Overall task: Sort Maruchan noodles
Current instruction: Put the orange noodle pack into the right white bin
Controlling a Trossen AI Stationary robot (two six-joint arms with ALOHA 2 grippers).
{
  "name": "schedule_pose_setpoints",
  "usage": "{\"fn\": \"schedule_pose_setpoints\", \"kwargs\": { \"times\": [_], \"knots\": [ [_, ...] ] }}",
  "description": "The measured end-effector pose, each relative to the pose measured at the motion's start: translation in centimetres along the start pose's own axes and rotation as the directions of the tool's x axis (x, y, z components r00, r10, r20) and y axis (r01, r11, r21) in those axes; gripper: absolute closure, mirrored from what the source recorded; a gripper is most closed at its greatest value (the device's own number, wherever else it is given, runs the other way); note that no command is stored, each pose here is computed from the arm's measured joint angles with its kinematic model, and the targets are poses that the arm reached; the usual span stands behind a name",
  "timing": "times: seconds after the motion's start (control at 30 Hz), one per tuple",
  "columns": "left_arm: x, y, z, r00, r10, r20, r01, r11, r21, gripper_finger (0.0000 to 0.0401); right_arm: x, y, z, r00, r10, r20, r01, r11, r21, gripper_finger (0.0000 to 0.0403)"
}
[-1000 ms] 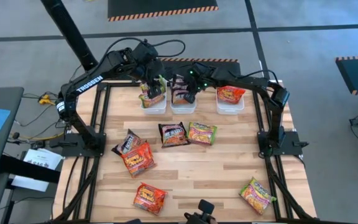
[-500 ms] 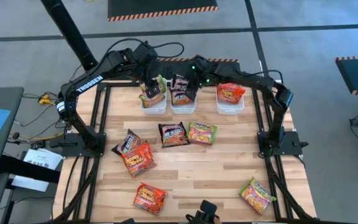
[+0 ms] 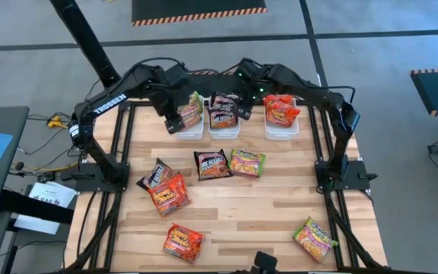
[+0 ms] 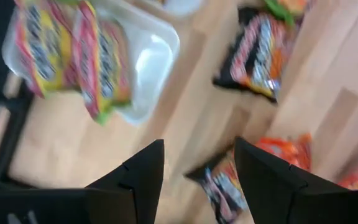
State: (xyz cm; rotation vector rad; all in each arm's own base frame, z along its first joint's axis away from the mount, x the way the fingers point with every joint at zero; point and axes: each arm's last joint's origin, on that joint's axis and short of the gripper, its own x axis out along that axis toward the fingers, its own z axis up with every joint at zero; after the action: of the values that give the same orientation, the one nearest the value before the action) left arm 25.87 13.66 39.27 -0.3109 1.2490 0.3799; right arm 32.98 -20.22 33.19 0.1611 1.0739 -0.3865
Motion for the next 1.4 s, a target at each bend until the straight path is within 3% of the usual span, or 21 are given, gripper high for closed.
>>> {"fn": "schedule_pose_setpoints", "kwargs": {
  "times": [0.37,0.7,0.9,1.1,1.4],
  "knots": [
    [0.3,-4.5,-2.3,0.995,-0.075,-0.066,0.075,0.997,-0.008,0.0221,-0.7,0.3,-1.5,0.984,0.033,-0.175,-0.028,0.999,0.034,0.0209],
    [2.4,-7.8,-5.2,0.996,-0.017,-0.084,0.016,1.000,-0.012,0.0221,-0.9,1.6,-2.4,0.959,0.058,-0.276,-0.017,0.989,0.147,0.0209],
    [3.6,-9.6,-7.1,0.998,-0.046,-0.044,0.046,0.999,-0.002,0.0221,-1.1,3.8,-2.8,0.937,0.077,-0.342,-0.017,0.985,0.174,0.0209],
    [5.0,-11.7,-9.1,0.995,-0.095,-0.002,0.095,0.995,-0.011,0.0221,-1.7,6.7,-3.6,0.889,0.086,-0.449,-0.049,0.994,0.094,0.0209],
    [6.1,-14.2,-11.3,0.994,-0.093,-0.055,0.093,0.996,-0.005,0.0221,-2.1,11.2,-3.9,0.886,0.089,-0.455,-0.072,0.996,0.055,0.0209]
  ]
}}
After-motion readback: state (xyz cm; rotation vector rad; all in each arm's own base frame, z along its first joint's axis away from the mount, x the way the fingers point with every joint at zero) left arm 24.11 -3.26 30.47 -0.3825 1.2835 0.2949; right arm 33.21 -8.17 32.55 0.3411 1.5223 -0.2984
